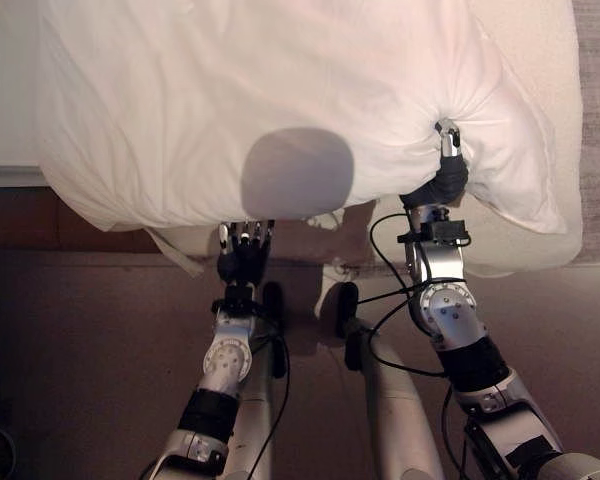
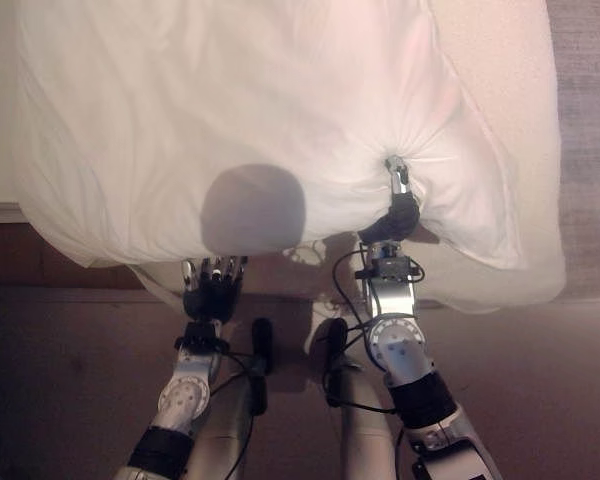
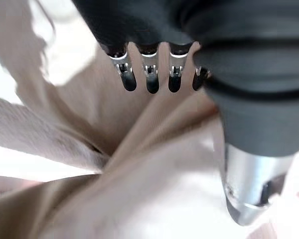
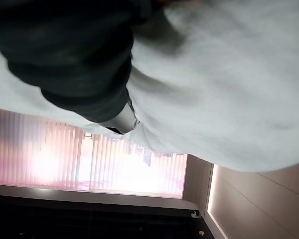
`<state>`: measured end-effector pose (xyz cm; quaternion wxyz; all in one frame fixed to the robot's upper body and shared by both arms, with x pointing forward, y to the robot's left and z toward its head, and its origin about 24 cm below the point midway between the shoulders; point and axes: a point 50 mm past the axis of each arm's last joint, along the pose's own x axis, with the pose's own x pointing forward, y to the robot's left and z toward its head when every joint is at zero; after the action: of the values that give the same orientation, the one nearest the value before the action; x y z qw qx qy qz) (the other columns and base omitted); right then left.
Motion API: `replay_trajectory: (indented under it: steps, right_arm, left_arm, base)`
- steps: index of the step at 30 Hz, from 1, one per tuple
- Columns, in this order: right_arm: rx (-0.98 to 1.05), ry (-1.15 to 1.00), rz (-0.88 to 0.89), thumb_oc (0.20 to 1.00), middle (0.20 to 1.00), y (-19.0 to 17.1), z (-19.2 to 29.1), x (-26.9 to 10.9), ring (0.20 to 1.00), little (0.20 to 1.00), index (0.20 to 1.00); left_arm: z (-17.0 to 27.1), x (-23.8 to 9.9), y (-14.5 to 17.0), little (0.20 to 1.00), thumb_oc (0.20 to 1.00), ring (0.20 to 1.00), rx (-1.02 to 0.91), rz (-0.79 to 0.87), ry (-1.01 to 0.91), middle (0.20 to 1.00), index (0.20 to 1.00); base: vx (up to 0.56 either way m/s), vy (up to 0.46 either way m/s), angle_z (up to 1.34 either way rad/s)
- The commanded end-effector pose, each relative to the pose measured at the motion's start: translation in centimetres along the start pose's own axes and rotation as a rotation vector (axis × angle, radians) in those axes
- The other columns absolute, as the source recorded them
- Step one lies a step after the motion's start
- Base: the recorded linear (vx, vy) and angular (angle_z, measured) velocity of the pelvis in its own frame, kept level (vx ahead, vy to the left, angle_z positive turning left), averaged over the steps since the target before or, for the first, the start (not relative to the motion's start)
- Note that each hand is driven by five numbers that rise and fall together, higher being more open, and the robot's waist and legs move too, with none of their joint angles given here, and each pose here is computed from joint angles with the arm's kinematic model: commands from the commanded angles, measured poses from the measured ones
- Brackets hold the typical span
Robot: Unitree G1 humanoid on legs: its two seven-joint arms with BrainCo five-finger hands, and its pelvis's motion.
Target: Make the bed
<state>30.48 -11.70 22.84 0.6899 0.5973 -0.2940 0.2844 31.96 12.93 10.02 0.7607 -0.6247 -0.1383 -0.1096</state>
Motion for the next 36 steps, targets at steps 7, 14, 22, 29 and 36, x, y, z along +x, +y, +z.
replay_trajectory:
  steps: [7,14,22,29,36]
  right_arm:
    - [0.071,-0.078,0.248,0.2,0.2,4.2,0.6,-0.5,0.2,0.2,0.2]
    - [0.075,-0.082,0.224,0.2,0.2,3.8,0.5,-0.6,0.2,0.2,0.2]
    - [0.073,-0.087,0.209,0.2,0.2,3.5,0.7,-0.7,0.2,0.2,0.2]
    - [0.061,-0.073,0.205,0.2,0.2,3.3,0.7,-1.0,0.2,0.2,0.2]
    - [0.033,-0.062,0.241,0.2,0.2,3.3,0.9,-1.3,0.2,0.2,0.2]
  left_arm:
    - [1.0,1.3,-2.4,1.0,1.0,1.0,0.003,-0.071,-0.116,1.0,1.0]
    - [1.6,2.2,-3.7,1.0,1.0,1.0,-0.003,-0.108,-0.168,1.0,1.0]
    - [4.4,2.8,-4.6,1.0,1.0,1.0,0.012,-0.118,-0.301,1.0,1.0]
    - [6.1,3.0,-6.0,1.0,1.0,1.0,0.019,-0.231,-0.333,1.0,1.0]
    - [4.5,2.2,-7.3,1.0,1.0,1.0,0.035,-0.468,-0.179,1.0,1.0]
  base:
    - [0.0,0.0,0.0]
    - [0.0,0.0,0.0]
    - [0.0,0.0,0.0]
    - [0.0,0.0,0.0]
    - [0.0,0.0,0.0]
